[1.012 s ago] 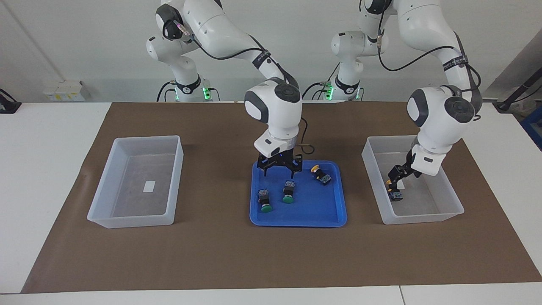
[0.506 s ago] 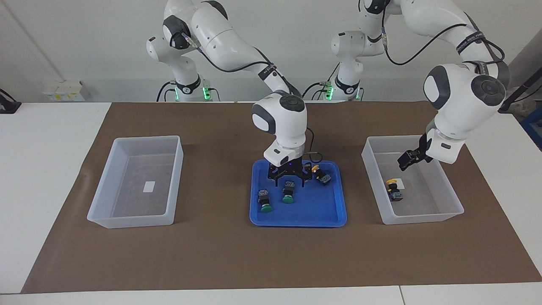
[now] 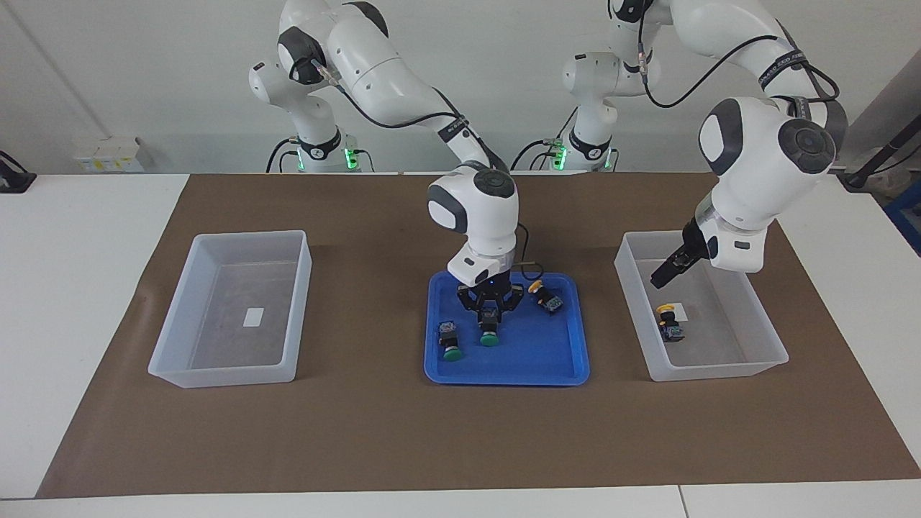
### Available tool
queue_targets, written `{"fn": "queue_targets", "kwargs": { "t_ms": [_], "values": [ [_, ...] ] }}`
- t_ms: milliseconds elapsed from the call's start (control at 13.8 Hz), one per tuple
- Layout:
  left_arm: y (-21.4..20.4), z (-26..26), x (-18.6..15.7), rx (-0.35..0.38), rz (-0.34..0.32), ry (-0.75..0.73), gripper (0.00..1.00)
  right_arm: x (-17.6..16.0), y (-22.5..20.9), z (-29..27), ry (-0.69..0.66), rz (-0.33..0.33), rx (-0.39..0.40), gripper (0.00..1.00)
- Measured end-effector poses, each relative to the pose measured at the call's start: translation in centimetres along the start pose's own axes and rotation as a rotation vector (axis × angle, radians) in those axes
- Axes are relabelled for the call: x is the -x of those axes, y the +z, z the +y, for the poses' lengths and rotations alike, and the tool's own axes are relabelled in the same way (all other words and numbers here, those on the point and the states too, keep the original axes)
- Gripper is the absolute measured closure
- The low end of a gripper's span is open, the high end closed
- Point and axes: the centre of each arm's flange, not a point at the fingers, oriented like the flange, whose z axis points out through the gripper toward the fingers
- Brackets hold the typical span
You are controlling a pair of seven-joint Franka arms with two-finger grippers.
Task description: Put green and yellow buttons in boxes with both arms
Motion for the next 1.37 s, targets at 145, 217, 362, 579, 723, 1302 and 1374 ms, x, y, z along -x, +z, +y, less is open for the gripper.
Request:
{"fn": "queue_targets", "kwargs": {
  "t_ms": [145, 217, 362, 579, 723, 1302, 1374],
  "values": [
    [0.0, 0.5, 0.4, 0.007, -0.006, -0.057, 0.0, -1.3, -2.8, 1.2, 0.02, 0.009, 0.018, 0.6],
    [0.0, 0.8, 0.7, 0.009, -0.008, -0.088, 0.0, -2.3, -5.2, 2.6, 0.039, 0.017, 0.026, 0.6],
    [0.0, 1.3, 1.1, 0.016, -0.016, -0.156, 0.0, -3.8, -9.3, 6.8, 0.047, 0.031, 0.04, 0.6],
    [0.0, 1.7, 1.5, 0.025, -0.025, -0.243, 0.0, -4.2, -12.5, 14.9, 0.017, 0.021, 0.081, 0.6],
    [0.0, 2.3, 1.9, 0.03, -0.022, -0.286, 0.0, -3.9, -13.7, 20.5, -0.024, 0.004, 0.107, 0.6],
    [0.9, 5.8, 4.4, 0.079, 0.015, -0.399, 0.0, -5.3, -15.0, 41.7, -0.198, -0.083, 0.078, 0.6],
    [1.8, 6.6, 4.9, 0.104, 0.03, -0.414, 0.0, -5.1, -14.5, 43.3, -0.213, -0.098, 0.081, 0.6]
  ]
}}
